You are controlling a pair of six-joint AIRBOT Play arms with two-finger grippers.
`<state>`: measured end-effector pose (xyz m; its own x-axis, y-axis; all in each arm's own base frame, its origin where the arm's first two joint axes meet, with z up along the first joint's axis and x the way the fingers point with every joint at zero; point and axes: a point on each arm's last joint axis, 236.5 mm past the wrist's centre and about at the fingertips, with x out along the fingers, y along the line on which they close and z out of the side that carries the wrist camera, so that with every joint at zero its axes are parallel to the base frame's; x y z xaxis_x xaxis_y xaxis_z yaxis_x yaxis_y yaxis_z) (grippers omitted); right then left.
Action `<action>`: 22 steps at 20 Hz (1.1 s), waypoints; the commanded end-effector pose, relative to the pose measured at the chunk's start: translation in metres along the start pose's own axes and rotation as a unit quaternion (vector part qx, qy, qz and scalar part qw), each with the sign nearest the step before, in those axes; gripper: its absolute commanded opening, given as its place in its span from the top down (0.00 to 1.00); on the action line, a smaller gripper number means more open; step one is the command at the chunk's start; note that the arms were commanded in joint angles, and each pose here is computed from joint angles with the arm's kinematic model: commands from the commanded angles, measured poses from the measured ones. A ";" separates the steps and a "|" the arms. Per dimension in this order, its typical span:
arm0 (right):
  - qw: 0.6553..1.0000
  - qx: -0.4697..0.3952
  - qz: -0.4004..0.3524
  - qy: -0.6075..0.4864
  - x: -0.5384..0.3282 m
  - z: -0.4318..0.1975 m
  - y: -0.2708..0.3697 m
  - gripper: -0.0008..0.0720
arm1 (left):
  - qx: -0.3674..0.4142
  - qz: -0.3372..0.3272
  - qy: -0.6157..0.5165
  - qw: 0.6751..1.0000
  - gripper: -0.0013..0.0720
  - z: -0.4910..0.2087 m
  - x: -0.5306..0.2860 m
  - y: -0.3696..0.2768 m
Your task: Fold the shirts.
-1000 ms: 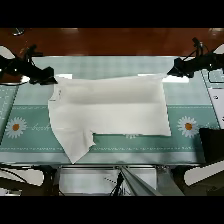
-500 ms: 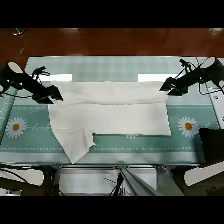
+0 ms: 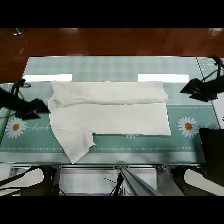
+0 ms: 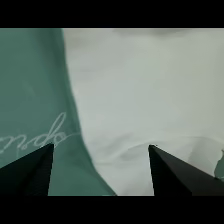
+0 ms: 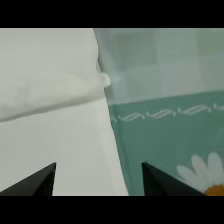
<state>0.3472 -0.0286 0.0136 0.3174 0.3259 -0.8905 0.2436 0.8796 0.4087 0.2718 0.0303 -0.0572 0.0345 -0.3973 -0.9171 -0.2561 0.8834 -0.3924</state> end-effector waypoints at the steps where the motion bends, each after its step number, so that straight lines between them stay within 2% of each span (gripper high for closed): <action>1: 0.997 0.048 0.040 -0.046 0.011 -0.060 0.006 0.13 | -0.082 -0.046 -0.019 0.995 0.02 -0.049 0.019 0.016; 4: 0.992 0.071 0.096 -0.043 0.027 -0.099 0.024 0.13 | -0.125 -0.098 -0.036 0.987 0.02 -0.055 0.026 0.007; 7: 0.991 0.074 0.110 -0.033 0.034 -0.115 0.028 0.13 | -0.107 -0.153 -0.054 0.981 0.02 -0.048 0.026 -0.016; 14: 0.990 0.076 0.112 -0.035 0.035 -0.115 0.028 0.13 | -0.091 -0.122 -0.026 0.988 0.02 -0.059 0.040 -0.003; 22: 0.990 0.076 0.110 -0.042 0.035 -0.112 0.027 0.14 | 0.002 -0.112 0.081 0.990 0.03 -0.091 0.086 -0.044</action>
<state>0.2617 0.0450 -0.0289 0.4488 0.4685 -0.7610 0.2924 0.7277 0.6204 0.2058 -0.0531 -0.0969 0.0035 -0.6381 -0.7700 -0.3035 0.7330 -0.6088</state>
